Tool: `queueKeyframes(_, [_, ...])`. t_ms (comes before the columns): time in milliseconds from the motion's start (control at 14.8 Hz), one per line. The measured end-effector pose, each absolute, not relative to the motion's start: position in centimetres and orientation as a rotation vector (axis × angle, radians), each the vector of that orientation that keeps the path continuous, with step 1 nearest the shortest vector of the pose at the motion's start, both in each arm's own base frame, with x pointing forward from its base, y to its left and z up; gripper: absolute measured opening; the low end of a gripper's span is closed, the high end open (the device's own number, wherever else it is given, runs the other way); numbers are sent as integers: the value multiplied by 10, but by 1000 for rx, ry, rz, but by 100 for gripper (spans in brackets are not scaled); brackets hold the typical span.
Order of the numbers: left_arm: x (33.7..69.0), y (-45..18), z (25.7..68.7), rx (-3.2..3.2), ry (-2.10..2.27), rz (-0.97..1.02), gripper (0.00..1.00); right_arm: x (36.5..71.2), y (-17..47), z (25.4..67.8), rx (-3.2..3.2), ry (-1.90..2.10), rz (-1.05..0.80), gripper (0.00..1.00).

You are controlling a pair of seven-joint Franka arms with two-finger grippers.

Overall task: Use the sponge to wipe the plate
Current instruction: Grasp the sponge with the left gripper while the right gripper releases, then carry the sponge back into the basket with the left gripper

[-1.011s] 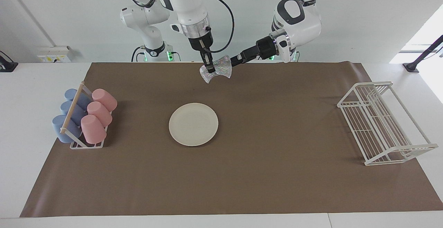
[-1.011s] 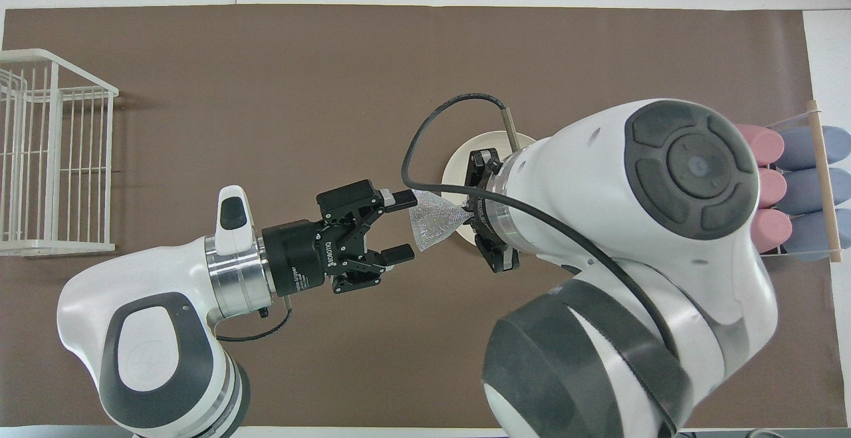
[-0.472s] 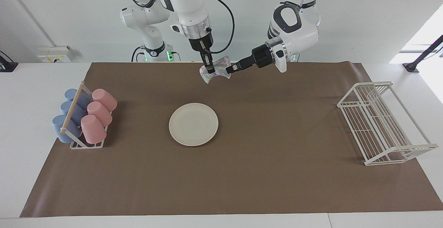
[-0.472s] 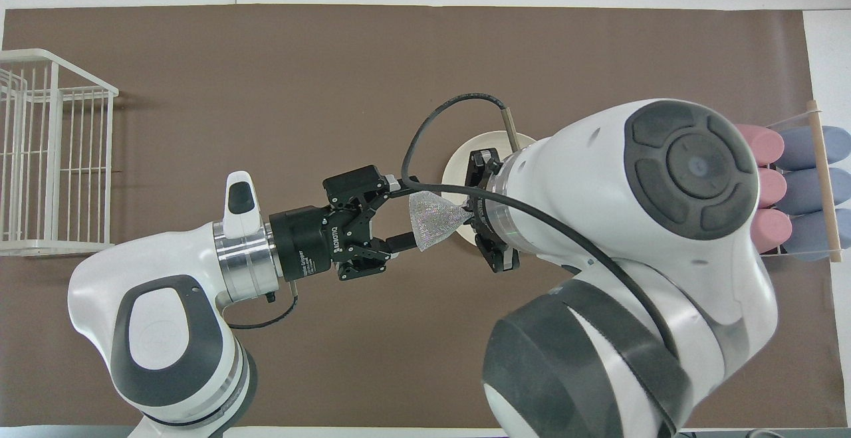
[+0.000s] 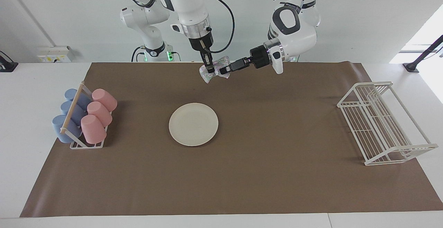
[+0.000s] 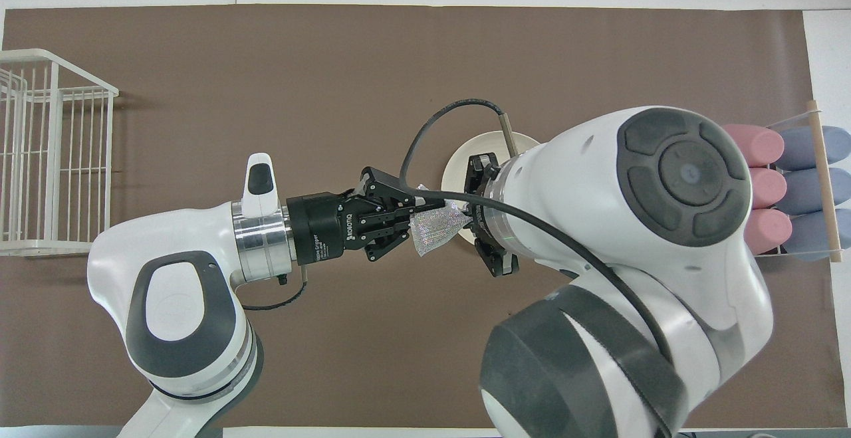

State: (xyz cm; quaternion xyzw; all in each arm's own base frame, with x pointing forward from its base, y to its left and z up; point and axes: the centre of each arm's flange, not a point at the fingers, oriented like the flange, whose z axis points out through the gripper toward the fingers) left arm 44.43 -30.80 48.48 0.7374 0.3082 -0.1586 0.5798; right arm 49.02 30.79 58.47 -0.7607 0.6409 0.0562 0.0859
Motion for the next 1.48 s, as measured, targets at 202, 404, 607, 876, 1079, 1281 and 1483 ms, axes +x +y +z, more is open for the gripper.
queueKeyframes(202, [443,-309,484,1740,711,-376,7,488,308,583,-2273,1911,169,9])
queueKeyframes(404, [443,-308,484,1742,709,-378,6,488,307,582,-2274,1912,169,15])
queueKeyframes(607, [443,-308,484,1741,710,-379,6,492,298,584,-2347,1814,149,39])
queueKeyframes(876, [444,-307,485,1738,714,-380,6,512,236,592,-2529,1573,110,81])
queueKeyframes(1079, [443,-306,484,1758,706,-375,6,519,181,601,-2667,1373,103,100])
queueKeyframes(1281, [448,-295,482,1872,702,-370,6,518,123,604,-2816,1134,159,100])
queueKeyframes(1483, [460,-262,477,2000,693,-404,6,525,51,604,-2896,878,157,100])
